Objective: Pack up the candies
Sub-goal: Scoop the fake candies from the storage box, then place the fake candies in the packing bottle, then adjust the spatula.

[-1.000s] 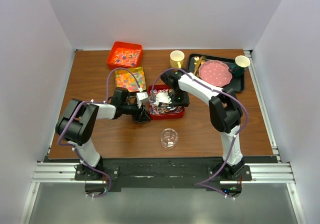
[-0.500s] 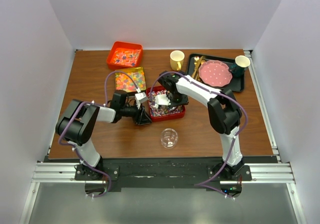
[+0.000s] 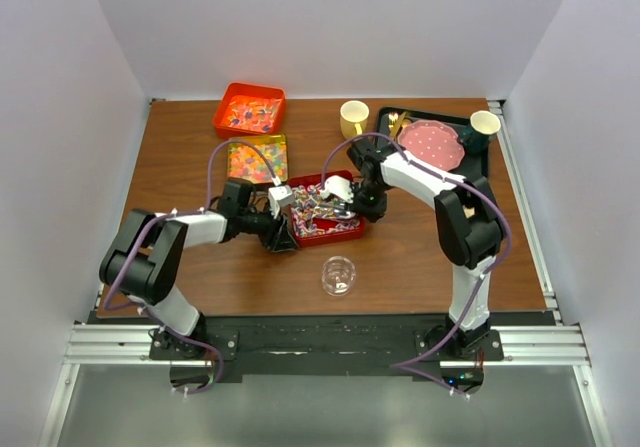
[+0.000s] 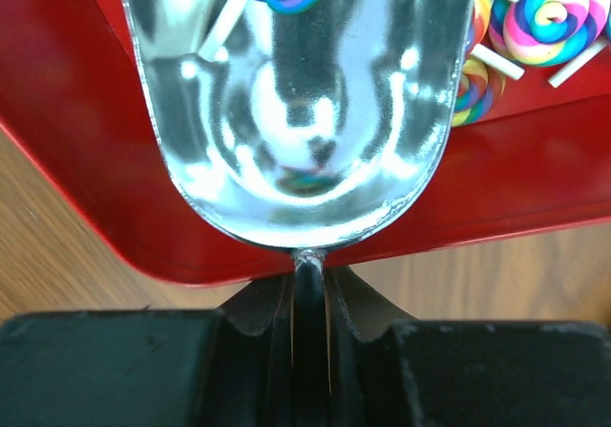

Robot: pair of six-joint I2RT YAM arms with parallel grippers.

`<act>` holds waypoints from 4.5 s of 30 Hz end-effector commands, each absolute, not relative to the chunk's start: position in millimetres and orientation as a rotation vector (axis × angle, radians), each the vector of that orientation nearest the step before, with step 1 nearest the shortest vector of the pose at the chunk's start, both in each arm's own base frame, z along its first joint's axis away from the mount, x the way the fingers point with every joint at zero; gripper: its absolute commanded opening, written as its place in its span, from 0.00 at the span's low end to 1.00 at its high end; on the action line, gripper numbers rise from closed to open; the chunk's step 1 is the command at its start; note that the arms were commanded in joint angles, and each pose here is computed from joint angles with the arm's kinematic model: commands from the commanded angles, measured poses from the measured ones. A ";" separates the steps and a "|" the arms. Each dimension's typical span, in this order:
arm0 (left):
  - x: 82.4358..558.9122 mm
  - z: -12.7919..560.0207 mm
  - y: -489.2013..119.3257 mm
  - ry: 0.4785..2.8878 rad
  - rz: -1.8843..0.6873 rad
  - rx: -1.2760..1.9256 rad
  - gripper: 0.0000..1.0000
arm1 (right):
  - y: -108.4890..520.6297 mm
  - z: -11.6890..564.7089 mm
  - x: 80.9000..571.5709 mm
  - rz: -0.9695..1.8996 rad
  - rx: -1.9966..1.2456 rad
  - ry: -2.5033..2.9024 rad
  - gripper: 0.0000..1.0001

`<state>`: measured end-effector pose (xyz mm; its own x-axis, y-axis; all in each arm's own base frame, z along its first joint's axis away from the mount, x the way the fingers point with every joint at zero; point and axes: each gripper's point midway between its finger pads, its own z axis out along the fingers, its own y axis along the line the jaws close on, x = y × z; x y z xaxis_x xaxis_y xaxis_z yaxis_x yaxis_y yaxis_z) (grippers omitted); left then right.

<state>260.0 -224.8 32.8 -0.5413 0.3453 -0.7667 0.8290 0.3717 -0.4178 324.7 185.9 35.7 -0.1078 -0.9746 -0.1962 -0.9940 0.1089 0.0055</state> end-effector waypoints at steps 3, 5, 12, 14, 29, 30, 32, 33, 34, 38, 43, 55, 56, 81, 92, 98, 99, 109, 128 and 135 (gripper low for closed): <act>263.6 101.3 -244.4 1.783 -1.139 1.183 0.47 | 284.7 58.6 316.0 0.668 -1.798 1.884 0.00; 258.6 107.1 -242.6 1.799 -1.153 1.186 0.48 | 281.7 66.1 314.8 0.665 -1.773 1.872 0.00; 274.2 108.5 -241.3 1.896 -1.110 1.104 0.52 | 256.2 104.0 300.0 0.555 -1.798 1.812 0.00; 278.0 100.5 -238.5 1.962 -1.098 1.102 0.53 | 244.4 112.5 292.3 0.524 -1.815 1.817 0.00; 258.5 113.2 -180.8 2.084 -0.878 1.013 1.00 | 172.9 151.4 236.7 0.295 -2.053 1.755 0.00; 263.7 116.2 -175.2 2.092 -0.844 0.972 1.00 | 165.1 153.3 239.4 0.222 -2.074 1.763 0.00; 279.5 118.1 -168.9 2.106 -0.774 0.858 1.00 | 161.1 153.0 230.1 0.153 -2.198 1.722 0.00; 308.7 112.1 -133.6 2.182 -0.483 0.688 1.00 | 159.1 155.2 229.9 0.108 -2.235 1.710 0.00; 322.9 116.8 -116.7 2.199 -0.410 0.543 1.00 | 156.7 157.0 225.4 0.062 -2.289 1.695 0.00; 362.3 133.5 -53.9 2.245 -0.087 0.332 1.00 | 155.9 158.6 217.4 -0.069 -2.434 1.616 0.00; 376.0 152.2 -39.9 2.196 0.006 0.281 1.00 | 147.0 155.5 224.1 -0.236 -2.531 1.644 0.00; 372.8 164.2 -60.9 2.123 -0.100 0.380 1.00 | 149.4 164.8 232.9 -0.673 -2.747 1.607 0.00; 372.4 166.0 -63.2 2.119 -0.116 0.380 1.00 | 148.2 164.0 233.7 -0.694 -2.752 1.610 0.00; 329.8 213.0 -159.2 1.921 -0.545 0.595 1.00 | 122.3 202.5 220.3 -1.089 -2.863 1.423 0.00; 241.8 218.8 -214.0 1.719 -1.079 0.877 0.97 | 139.7 200.9 202.0 -0.582 -2.414 1.883 0.00; 211.0 220.1 -227.7 1.700 -1.399 0.969 0.82 | 179.5 203.5 216.0 -0.149 -2.007 2.019 0.00; 208.8 221.5 -227.7 1.698 -1.437 0.958 0.79 | 186.1 207.9 220.7 -0.130 -1.982 1.984 0.00; 199.9 216.0 -231.2 1.723 -1.709 0.879 0.66 | 205.1 206.2 231.6 -0.076 -1.894 1.867 0.00; 241.4 209.8 -235.2 1.813 -1.740 0.605 0.56 | 241.3 207.8 253.0 -0.141 -1.937 1.701 0.00; 243.1 203.9 -236.3 1.832 -1.759 0.596 0.38 | 257.9 207.6 258.5 -0.132 -1.875 1.716 0.00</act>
<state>238.7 -236.8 198.6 -0.7838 -0.0319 -0.6202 0.6176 0.0650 -0.7838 245.3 241.7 190.2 0.1907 -0.9509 -0.2439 -0.9046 -0.0738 -0.4198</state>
